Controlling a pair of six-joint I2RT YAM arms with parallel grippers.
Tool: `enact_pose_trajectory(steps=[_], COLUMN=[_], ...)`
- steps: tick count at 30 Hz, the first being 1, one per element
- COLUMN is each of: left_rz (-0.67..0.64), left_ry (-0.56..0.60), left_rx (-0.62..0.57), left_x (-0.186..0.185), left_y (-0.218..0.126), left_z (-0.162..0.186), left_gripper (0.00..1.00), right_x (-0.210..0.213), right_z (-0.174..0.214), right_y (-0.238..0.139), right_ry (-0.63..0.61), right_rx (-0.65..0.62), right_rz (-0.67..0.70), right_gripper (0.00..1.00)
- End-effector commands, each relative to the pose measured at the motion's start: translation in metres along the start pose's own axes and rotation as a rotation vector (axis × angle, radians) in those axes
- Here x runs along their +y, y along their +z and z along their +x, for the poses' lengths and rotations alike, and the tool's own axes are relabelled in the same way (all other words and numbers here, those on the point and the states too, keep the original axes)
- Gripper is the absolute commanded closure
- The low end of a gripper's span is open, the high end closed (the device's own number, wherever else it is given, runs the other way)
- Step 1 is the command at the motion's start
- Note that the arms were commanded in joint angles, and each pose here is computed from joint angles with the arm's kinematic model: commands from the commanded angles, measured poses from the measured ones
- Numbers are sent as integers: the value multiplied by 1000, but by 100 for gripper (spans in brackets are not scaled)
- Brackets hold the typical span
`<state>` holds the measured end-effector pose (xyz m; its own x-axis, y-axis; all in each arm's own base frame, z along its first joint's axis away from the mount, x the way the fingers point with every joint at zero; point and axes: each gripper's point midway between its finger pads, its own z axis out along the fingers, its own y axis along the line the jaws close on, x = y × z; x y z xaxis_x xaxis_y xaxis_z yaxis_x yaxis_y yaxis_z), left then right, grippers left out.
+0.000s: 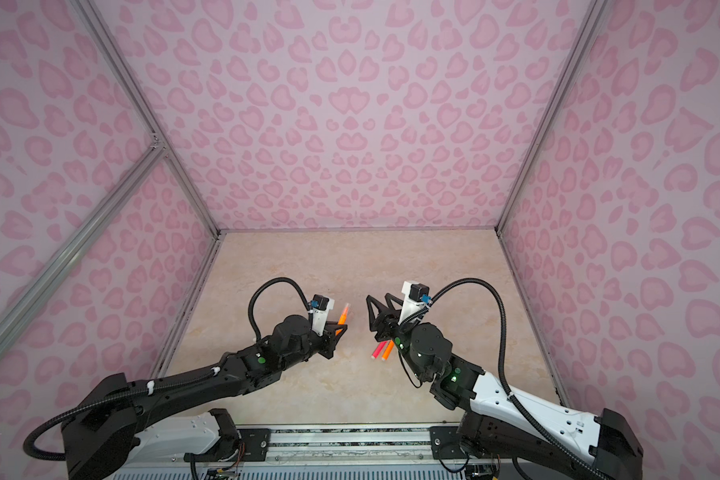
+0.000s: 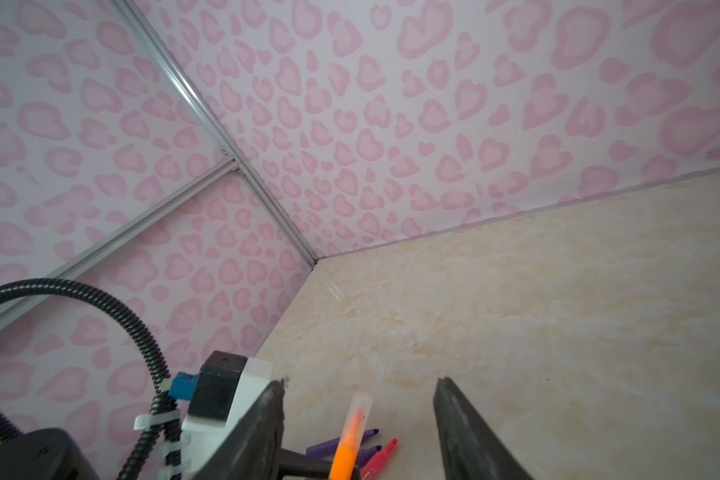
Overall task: Insert the pens into the pen caps
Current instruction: 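Carry the capped orange marker to the other markers while the right retracts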
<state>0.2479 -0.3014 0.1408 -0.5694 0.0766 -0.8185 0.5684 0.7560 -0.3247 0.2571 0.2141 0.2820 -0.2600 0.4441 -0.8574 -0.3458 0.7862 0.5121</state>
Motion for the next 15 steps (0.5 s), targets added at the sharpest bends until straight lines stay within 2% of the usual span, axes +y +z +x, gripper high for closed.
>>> enact_pose_trajectory(steps=[1, 5, 9, 15], left_rz=[-29, -60, -79, -177], left_ry=[-19, -17, -20, -29], left_rx=[62, 138, 211, 250], left_x=[-5, -10, -17, -5], left_y=[27, 67, 99, 116], left_z=[14, 36, 48, 56], left_gripper=[97, 97, 97, 97], right_x=[-37, -72, -98, -151], right_z=[-1, -8, -10, -17], right_y=[-2, -12, -17, -23], right_ry=[-24, -21, -41, -93], right_rx=[5, -50, -55, -15], right_rz=[133, 196, 258, 474], right_gripper=[42, 41, 38, 38])
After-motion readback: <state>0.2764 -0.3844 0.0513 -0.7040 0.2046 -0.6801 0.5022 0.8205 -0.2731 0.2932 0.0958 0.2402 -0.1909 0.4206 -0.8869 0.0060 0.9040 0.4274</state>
